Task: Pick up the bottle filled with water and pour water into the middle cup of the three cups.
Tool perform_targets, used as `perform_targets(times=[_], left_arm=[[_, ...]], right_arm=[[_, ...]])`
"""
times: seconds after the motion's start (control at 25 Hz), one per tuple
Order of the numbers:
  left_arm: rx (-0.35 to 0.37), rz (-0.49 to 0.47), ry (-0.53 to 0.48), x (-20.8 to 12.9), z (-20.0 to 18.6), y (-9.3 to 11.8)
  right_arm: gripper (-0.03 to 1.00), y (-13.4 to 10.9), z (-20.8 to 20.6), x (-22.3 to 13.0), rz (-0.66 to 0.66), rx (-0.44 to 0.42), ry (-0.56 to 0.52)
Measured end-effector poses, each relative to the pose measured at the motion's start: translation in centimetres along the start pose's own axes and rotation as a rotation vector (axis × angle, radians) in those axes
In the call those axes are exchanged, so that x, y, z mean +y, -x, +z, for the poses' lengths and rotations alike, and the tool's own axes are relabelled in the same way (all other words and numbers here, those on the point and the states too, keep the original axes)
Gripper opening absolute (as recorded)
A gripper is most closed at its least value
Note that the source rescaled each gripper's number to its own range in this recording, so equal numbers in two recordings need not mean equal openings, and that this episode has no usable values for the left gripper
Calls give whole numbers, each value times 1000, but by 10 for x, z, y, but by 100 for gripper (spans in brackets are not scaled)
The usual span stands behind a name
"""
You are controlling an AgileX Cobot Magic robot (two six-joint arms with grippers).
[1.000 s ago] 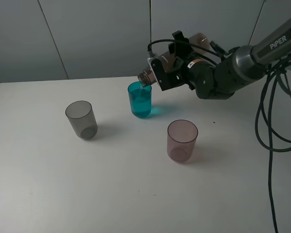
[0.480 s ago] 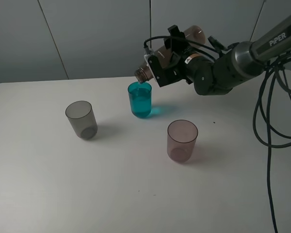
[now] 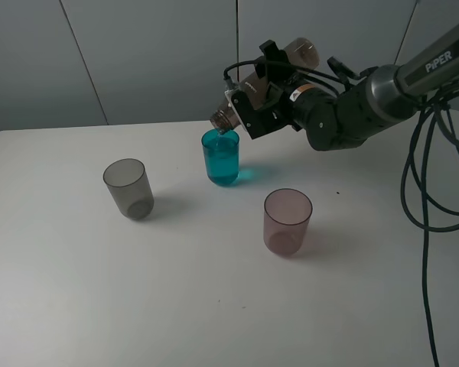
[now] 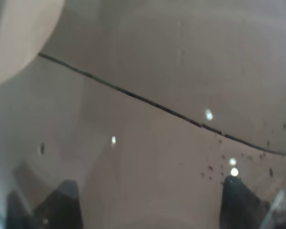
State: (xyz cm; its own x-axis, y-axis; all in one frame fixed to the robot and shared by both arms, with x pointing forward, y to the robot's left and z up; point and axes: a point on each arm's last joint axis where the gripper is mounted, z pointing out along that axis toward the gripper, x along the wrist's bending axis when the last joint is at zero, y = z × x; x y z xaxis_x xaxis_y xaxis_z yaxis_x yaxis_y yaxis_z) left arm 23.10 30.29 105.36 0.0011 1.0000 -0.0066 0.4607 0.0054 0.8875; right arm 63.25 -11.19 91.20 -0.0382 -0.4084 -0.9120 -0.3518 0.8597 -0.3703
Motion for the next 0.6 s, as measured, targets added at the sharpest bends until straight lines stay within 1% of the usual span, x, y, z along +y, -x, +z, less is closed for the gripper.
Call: perform_targets(times=[0.24, 0.32, 0.44, 0.56, 0.6], left_arm=[[0, 0, 0, 0, 0, 0], [0, 0, 0, 0, 0, 0], [0, 0, 0, 0, 0, 0], [0, 0, 0, 0, 0, 0], [0, 0, 0, 0, 0, 0]], right_arm=[[3, 0, 0, 0, 2, 2, 0], [3, -2, 0, -1, 47, 18, -6], [3, -5, 0, -2, 228, 55, -23], [3, 2, -4, -4, 512, 100, -19], [3, 8, -6, -6, 630, 98, -21]])
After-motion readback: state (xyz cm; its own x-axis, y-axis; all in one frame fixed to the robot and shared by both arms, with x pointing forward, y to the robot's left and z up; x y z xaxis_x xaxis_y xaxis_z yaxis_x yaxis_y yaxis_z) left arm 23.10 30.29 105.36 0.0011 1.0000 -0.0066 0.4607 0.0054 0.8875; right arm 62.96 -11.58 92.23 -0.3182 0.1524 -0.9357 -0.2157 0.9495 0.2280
